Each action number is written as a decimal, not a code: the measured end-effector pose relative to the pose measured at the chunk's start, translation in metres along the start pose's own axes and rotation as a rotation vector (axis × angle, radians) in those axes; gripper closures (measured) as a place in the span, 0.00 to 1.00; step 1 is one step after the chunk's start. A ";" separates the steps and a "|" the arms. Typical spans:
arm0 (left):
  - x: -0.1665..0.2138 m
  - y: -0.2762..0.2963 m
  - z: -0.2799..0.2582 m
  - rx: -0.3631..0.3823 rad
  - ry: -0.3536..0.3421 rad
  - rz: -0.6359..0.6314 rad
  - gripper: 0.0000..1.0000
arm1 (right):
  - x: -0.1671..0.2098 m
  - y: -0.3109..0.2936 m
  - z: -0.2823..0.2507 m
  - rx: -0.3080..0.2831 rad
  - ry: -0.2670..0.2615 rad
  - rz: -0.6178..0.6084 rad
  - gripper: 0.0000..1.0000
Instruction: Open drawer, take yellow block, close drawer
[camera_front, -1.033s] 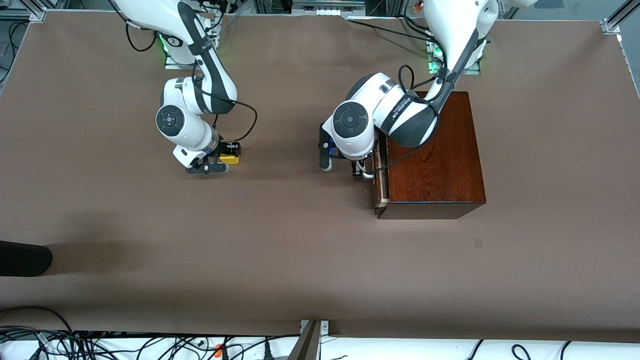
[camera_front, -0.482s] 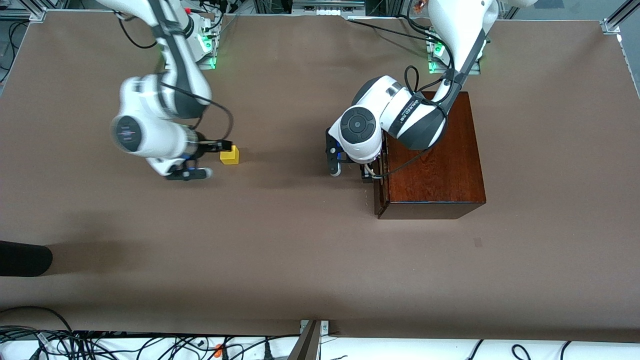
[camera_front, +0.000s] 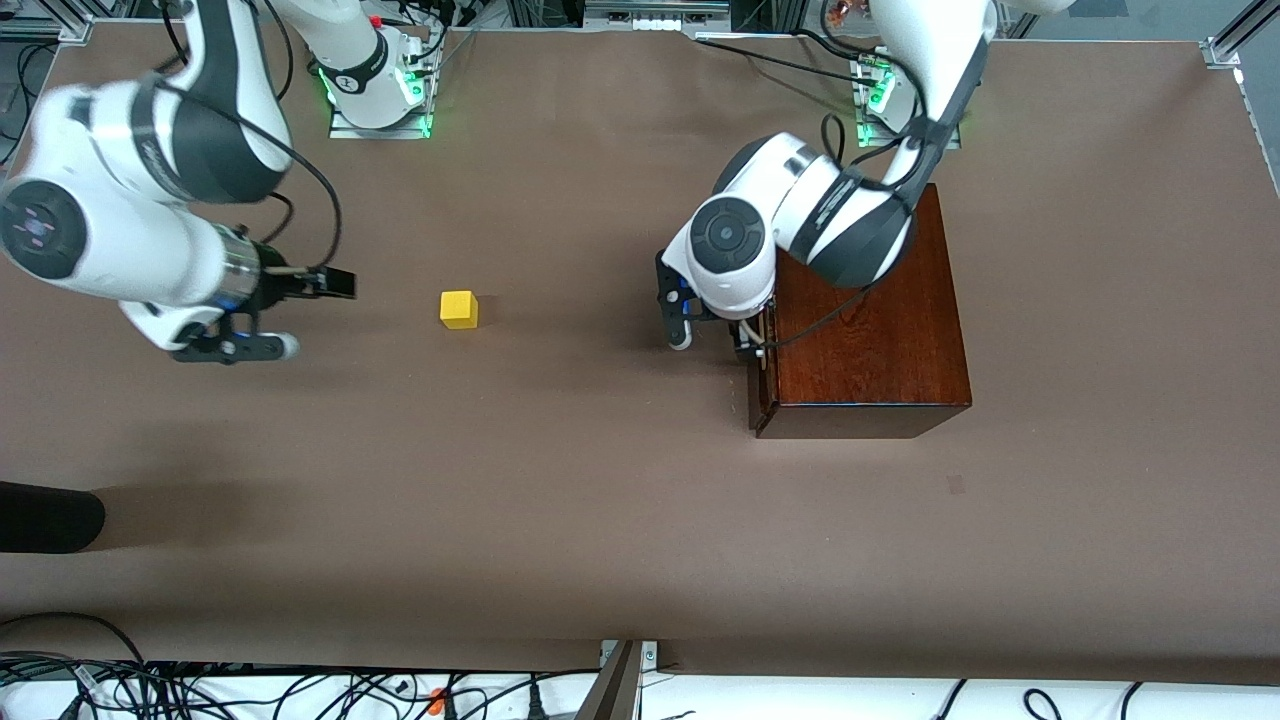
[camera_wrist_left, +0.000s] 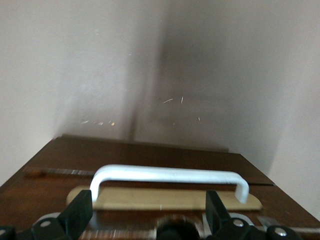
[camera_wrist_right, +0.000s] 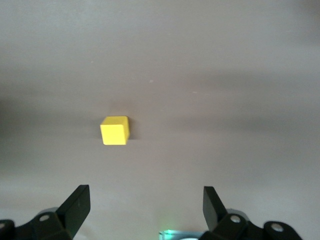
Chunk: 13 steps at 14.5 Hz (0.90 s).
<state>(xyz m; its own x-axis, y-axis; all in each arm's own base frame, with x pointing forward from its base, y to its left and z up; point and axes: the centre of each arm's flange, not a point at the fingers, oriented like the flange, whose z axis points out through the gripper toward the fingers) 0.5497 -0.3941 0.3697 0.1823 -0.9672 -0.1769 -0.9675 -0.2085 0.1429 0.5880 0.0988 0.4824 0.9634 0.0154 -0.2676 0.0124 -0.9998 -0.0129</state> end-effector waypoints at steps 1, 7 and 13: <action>-0.009 0.003 -0.019 -0.006 0.013 -0.050 0.00 | -0.005 0.012 -0.013 -0.008 0.006 0.014 0.00; -0.130 -0.030 -0.103 -0.055 0.073 -0.311 0.00 | -0.052 0.067 -0.081 -0.020 0.091 0.038 0.00; -0.244 -0.057 -0.146 -0.094 0.071 -0.582 0.00 | -0.068 0.087 -0.098 -0.021 0.121 0.047 0.00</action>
<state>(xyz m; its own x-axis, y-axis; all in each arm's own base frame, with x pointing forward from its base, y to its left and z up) 0.5857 -0.1670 0.5468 0.6927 -0.6967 -0.1866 -0.6860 -0.7163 0.1278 0.5497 0.0100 0.5937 0.9883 -0.0316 -0.1494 -0.0292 -0.9994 0.0178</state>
